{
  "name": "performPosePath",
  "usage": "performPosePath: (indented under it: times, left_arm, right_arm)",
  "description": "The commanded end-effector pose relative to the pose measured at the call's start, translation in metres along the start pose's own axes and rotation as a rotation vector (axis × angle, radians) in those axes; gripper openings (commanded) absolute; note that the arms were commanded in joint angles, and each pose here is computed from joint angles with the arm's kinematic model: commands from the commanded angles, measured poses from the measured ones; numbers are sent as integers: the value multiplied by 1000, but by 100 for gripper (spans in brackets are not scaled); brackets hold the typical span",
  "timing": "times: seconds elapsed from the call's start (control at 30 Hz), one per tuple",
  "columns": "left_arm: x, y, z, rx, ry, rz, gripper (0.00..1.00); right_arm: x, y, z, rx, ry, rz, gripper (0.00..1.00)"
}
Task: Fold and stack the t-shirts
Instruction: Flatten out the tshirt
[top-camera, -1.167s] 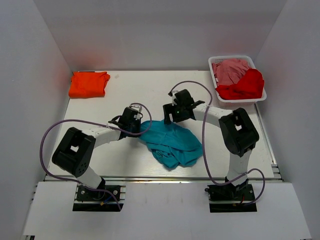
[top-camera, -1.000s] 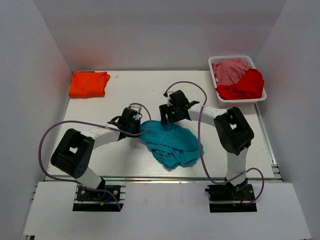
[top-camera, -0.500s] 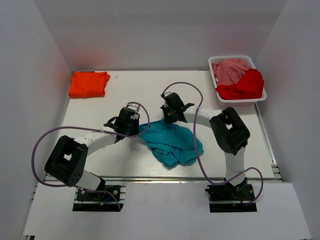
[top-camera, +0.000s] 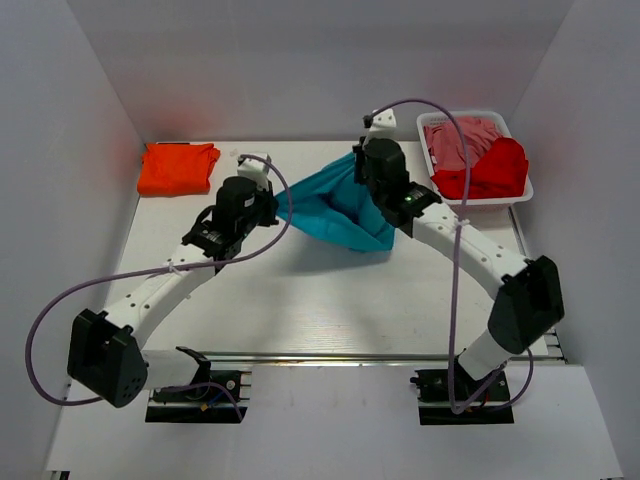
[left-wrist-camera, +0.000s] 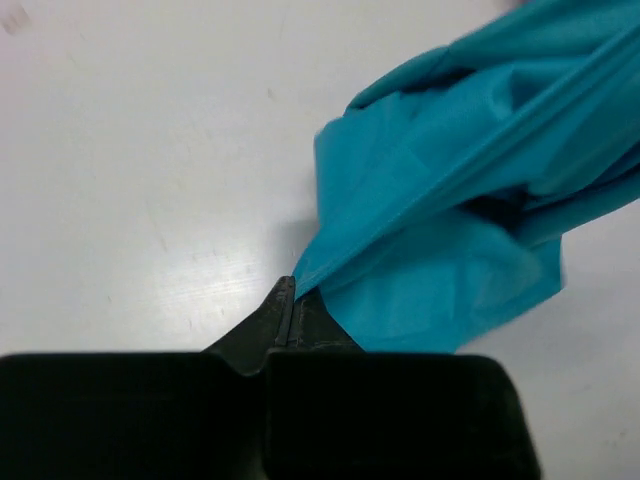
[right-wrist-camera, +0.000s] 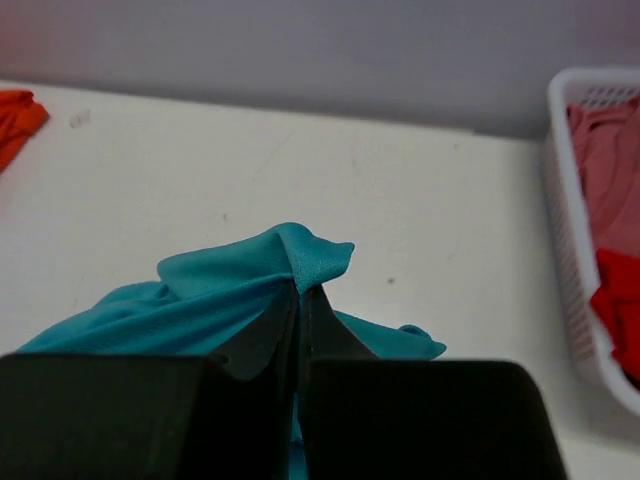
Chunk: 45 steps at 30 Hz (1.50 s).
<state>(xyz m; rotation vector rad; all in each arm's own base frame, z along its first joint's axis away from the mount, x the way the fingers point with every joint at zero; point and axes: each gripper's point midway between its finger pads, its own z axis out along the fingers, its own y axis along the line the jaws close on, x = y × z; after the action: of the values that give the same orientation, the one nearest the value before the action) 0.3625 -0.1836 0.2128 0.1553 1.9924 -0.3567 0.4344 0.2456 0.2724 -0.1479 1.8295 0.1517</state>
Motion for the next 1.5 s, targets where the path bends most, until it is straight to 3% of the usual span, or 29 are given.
performPosePath:
  times: [0.0, 0.17, 0.37, 0.53, 0.7, 0.8, 0.97, 1.1, 1.17, 1.23, 1.27, 1.33, 1.37, 1.47]
  left_arm:
    - [-72, 12, -33, -91, -178, 31, 0]
    - [-158, 10, -77, -121, -387, 83, 0]
    - [-227, 33, -130, -288, -545, 114, 0]
    - [-263, 40, -173, -343, -643, 104, 0]
    - [-295, 21, -217, -227, -743, 117, 0]
    - [-295, 16, -222, -196, -747, 117, 0]
    - [-251, 24, -163, -213, -608, 96, 0]
    - [-204, 43, -102, -325, -455, 60, 0]
    - [-165, 58, -68, -410, -349, 31, 0]
    - [-119, 75, -44, -473, -248, 34, 0]
    - [-65, 96, -20, -547, -141, -26, 0]
    - [-40, 105, -15, -586, -95, -76, 0]
    - [-9, 118, -10, -627, -10, -72, 0]
    - [39, 144, -14, -736, 104, -140, 0]
  right_arm:
    - [-74, -35, -22, 108, -190, -33, 0]
    - [-154, -37, -84, -3, -385, -124, 0]
    - [-216, -53, -154, -40, -563, -144, 0]
    - [-260, -65, -220, -84, -715, -166, 0]
    - [-281, -58, -278, -223, -827, -200, 0]
    - [-272, -57, -275, -228, -812, -211, 0]
    - [-240, -60, -233, -156, -710, -196, 0]
    - [-213, -52, -192, -132, -611, -212, 0]
    - [-180, -32, -161, -196, -501, -195, 0]
    - [-140, 9, -143, -399, -420, -233, 1]
    - [-62, 62, -114, -656, -235, -186, 8]
    - [-43, 81, -116, -767, -181, -174, 8]
    - [1, 110, -105, -910, -21, -88, 8]
    - [58, 145, -81, -1060, 204, -1, 7]
